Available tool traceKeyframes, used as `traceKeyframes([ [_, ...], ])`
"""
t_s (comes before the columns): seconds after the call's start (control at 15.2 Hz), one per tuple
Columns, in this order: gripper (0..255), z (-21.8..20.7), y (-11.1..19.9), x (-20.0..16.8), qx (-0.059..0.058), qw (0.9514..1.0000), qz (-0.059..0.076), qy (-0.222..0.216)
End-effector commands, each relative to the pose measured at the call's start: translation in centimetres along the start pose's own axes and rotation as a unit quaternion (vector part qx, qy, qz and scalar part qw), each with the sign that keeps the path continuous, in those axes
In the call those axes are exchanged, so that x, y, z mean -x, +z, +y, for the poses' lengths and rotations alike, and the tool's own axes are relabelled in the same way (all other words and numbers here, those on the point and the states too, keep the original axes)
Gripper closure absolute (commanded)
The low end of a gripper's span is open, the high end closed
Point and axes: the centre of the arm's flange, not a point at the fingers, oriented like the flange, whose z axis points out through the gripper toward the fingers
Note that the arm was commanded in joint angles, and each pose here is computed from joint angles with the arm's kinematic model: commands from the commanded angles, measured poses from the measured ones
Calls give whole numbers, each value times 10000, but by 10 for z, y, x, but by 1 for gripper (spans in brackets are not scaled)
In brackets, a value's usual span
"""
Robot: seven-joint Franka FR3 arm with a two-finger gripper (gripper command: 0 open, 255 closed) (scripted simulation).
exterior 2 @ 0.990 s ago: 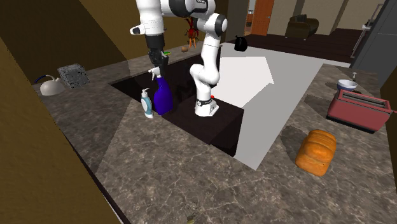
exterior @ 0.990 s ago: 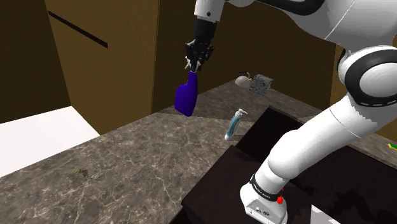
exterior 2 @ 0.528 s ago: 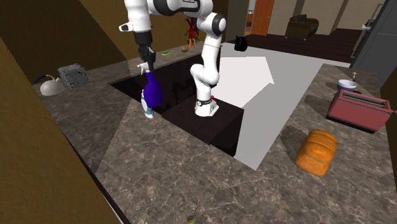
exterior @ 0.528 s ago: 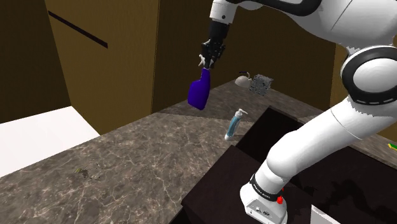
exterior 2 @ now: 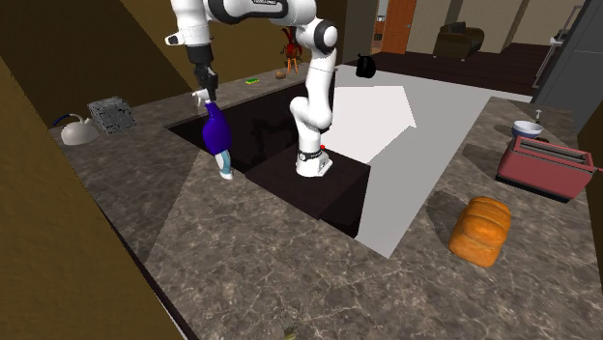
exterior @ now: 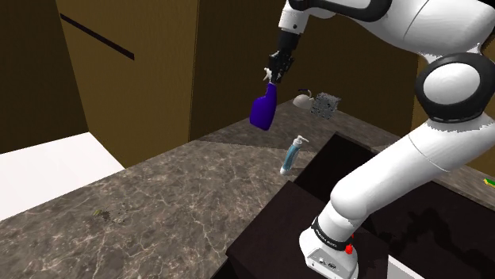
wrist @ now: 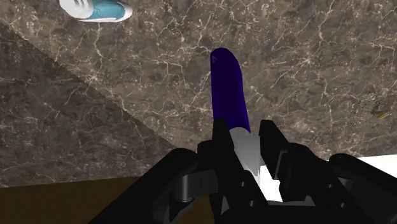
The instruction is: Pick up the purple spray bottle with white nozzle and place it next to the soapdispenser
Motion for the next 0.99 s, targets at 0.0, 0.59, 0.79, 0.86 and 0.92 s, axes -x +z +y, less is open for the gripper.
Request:
traceKeyframes([
  [0.0, 255, 29, -3, -3, 4, 10000, 0, -7],
  [0.59, 255, 148, -7, -13, 4, 10000, 0, -7],
  [0.79, 255, 187, -8, -17, 4, 10000, 0, -7],
  [0.86, 255, 200, -8, -18, 4, 10000, 0, -7],
  [0.92, 255, 214, -9, -19, 4, 10000, 0, -7],
])
